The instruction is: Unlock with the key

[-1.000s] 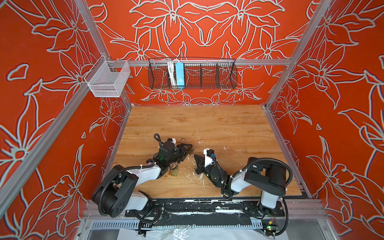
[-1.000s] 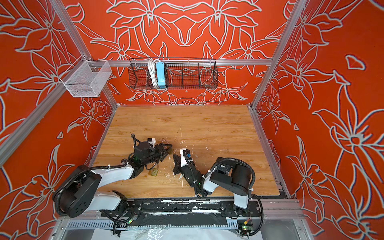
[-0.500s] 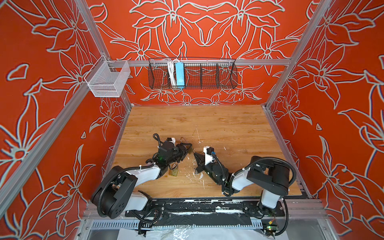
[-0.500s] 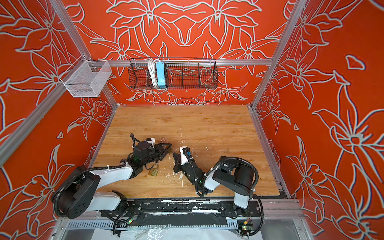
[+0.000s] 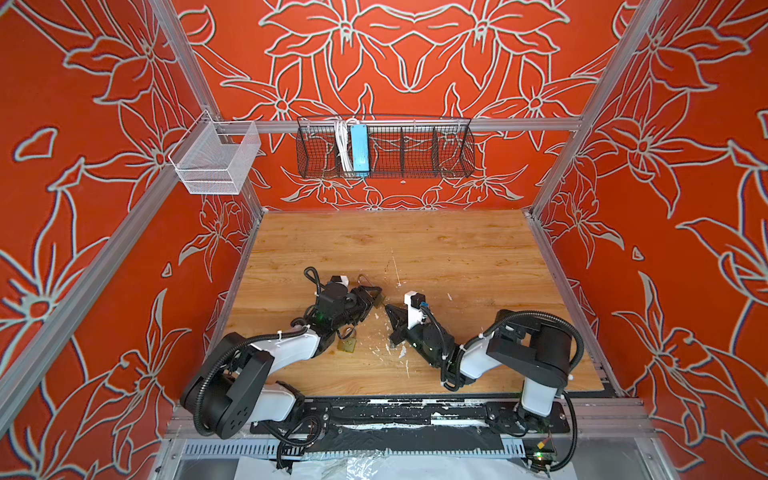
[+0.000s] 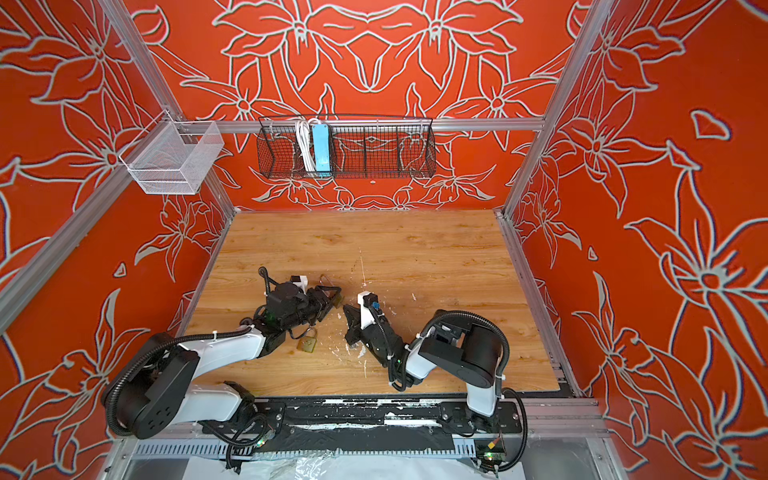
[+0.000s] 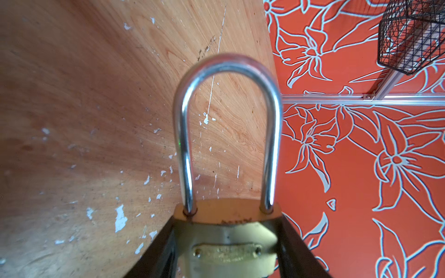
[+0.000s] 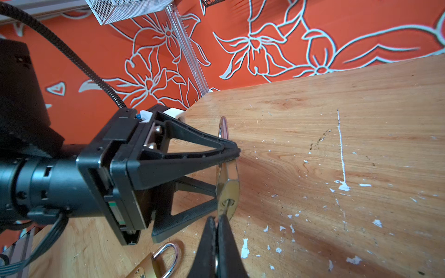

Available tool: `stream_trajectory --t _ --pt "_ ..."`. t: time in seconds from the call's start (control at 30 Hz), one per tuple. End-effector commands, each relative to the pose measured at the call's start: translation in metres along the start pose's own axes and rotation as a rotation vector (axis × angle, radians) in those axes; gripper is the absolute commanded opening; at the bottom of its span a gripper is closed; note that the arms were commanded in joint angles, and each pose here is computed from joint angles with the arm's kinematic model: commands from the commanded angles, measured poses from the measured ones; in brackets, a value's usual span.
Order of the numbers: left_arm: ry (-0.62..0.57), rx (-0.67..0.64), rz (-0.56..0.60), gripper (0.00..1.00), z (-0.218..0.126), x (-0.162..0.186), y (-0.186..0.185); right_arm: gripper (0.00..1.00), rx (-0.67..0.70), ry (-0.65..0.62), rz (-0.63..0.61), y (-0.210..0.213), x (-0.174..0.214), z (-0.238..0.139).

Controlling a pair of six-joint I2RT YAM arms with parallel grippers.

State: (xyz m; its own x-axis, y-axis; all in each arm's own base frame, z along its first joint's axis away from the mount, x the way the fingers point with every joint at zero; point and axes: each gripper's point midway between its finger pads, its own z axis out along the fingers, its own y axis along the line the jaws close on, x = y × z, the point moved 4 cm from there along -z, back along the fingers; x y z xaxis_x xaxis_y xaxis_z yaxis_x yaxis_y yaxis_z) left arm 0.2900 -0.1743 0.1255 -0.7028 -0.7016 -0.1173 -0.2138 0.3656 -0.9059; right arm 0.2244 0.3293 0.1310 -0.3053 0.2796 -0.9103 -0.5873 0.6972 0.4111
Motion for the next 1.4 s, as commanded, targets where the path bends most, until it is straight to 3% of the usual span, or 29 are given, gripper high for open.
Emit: stream_trajectory --t 0.0,0.7,1.0,1.13,1.37 --pt "0.097 0.166 0.065 0.00 -0.010 0.016 -0.041 0.00 -0.049 0.011 0.015 0.006 0.002 0.005" --pt "0.073 0.186 0.065 0.00 -0.016 0.013 -0.046 0.00 -0.042 0.086 0.014 -0.005 0.024 -0.008" --pt "-0.052 0.053 0.135 0.00 -0.020 -0.002 -0.030 0.00 -0.073 0.069 0.039 0.000 0.009 -0.021" --pt "-0.115 0.014 0.170 0.00 -0.026 -0.010 -0.027 0.00 -0.112 0.139 0.078 -0.002 0.023 -0.035" --pt "-0.127 0.009 0.190 0.00 -0.029 -0.011 -0.029 0.00 -0.100 0.171 0.094 -0.008 0.030 -0.049"
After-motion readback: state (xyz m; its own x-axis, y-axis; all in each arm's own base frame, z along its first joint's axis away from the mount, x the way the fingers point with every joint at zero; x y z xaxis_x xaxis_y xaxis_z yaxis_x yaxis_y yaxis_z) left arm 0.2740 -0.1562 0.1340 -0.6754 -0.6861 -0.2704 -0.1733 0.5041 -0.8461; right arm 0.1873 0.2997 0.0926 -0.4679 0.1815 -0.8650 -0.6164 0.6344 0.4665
